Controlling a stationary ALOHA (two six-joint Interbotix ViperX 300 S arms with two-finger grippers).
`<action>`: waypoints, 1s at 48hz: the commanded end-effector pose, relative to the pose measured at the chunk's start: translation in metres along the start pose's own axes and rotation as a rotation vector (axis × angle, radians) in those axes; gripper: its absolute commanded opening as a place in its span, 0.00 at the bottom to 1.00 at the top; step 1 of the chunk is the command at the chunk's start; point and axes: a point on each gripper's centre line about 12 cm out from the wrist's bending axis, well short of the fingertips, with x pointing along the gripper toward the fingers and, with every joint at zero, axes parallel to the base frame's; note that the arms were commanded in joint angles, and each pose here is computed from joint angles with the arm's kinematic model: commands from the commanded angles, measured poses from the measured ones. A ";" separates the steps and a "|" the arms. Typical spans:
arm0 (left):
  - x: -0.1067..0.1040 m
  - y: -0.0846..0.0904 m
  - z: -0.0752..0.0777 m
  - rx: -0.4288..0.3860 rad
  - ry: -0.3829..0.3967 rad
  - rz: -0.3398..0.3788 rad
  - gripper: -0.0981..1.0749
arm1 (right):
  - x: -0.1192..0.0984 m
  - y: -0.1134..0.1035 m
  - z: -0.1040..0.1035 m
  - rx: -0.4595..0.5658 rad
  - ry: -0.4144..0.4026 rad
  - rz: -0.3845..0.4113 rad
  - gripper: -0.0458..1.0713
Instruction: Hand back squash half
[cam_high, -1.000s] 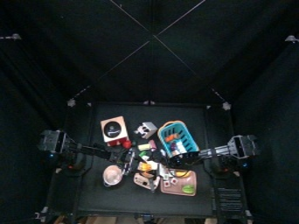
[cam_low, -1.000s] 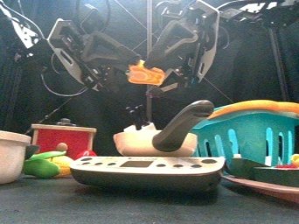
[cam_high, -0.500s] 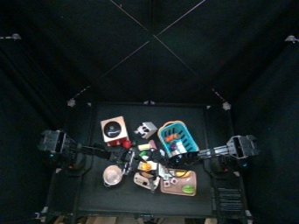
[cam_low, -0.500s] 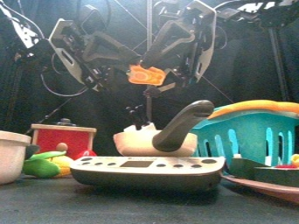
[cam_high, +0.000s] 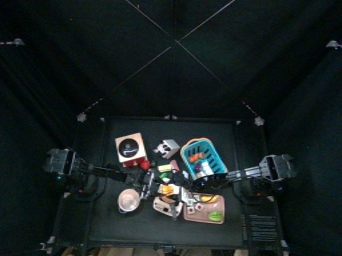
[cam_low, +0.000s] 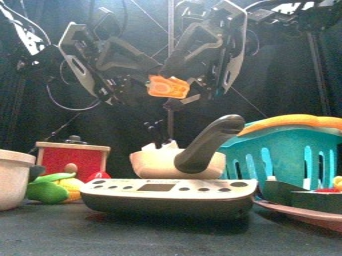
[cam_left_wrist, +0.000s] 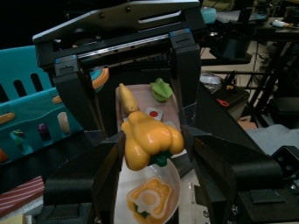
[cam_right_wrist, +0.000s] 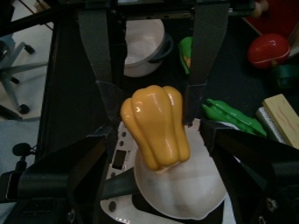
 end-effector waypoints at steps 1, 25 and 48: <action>0.003 0.002 0.008 0.003 -0.026 0.002 0.74 | -0.005 0.005 0.015 -0.002 -0.042 0.015 0.94; 0.009 0.005 0.001 -0.003 -0.008 0.009 0.74 | -0.005 0.003 0.015 0.015 -0.037 -0.004 0.71; 0.005 0.010 0.005 -0.038 -0.024 0.044 0.90 | -0.005 -0.002 0.009 0.042 -0.017 -0.038 0.70</action>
